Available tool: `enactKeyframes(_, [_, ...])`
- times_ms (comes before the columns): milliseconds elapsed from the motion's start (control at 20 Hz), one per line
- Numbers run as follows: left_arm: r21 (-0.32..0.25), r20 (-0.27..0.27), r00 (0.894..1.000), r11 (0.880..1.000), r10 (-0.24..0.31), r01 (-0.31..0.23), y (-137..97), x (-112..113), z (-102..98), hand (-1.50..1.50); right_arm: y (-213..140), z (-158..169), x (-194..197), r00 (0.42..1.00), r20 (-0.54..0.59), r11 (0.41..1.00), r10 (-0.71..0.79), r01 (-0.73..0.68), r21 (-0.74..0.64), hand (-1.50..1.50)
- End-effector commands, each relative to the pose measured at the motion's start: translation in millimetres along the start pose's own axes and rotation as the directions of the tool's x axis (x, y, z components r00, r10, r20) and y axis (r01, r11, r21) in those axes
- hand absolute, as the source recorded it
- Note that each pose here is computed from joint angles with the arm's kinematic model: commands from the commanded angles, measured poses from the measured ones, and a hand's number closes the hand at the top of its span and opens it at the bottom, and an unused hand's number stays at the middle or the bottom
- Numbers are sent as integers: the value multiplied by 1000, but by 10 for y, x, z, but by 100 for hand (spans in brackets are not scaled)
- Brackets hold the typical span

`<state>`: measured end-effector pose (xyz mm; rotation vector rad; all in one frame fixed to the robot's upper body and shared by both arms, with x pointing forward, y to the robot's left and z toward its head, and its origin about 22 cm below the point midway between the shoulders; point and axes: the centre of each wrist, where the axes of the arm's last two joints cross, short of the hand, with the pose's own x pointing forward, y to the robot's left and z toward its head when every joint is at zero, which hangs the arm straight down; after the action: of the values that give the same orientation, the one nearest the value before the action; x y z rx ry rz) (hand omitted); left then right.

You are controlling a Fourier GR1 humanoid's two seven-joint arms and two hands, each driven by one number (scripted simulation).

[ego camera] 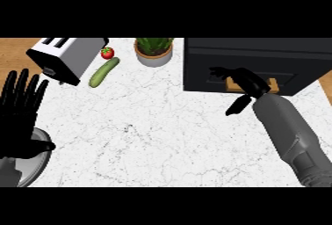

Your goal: Pick up the cup, place it into the drawer and close the drawer

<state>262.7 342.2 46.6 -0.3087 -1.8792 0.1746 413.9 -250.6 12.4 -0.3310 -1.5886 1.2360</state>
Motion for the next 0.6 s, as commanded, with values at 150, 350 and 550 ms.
enactKeyframes(150, [-27, -5, 1000, 1000, -9, 9, -28, -72, 43, -150, -273, 28, -128, 992, -124, 999, -19, 16, -31, -150])
enactKeyframes(350, [-32, -7, 1000, 999, -11, 11, -28, -71, -32, -150, -463, 77, -172, 990, -138, 999, -8, 2, -39, -150])
enactKeyframes(550, [-25, 8, 999, 999, -31, 31, 74, -78, 35, -150, -574, 42, -137, 989, -145, 1000, -12, 10, -12, -150])
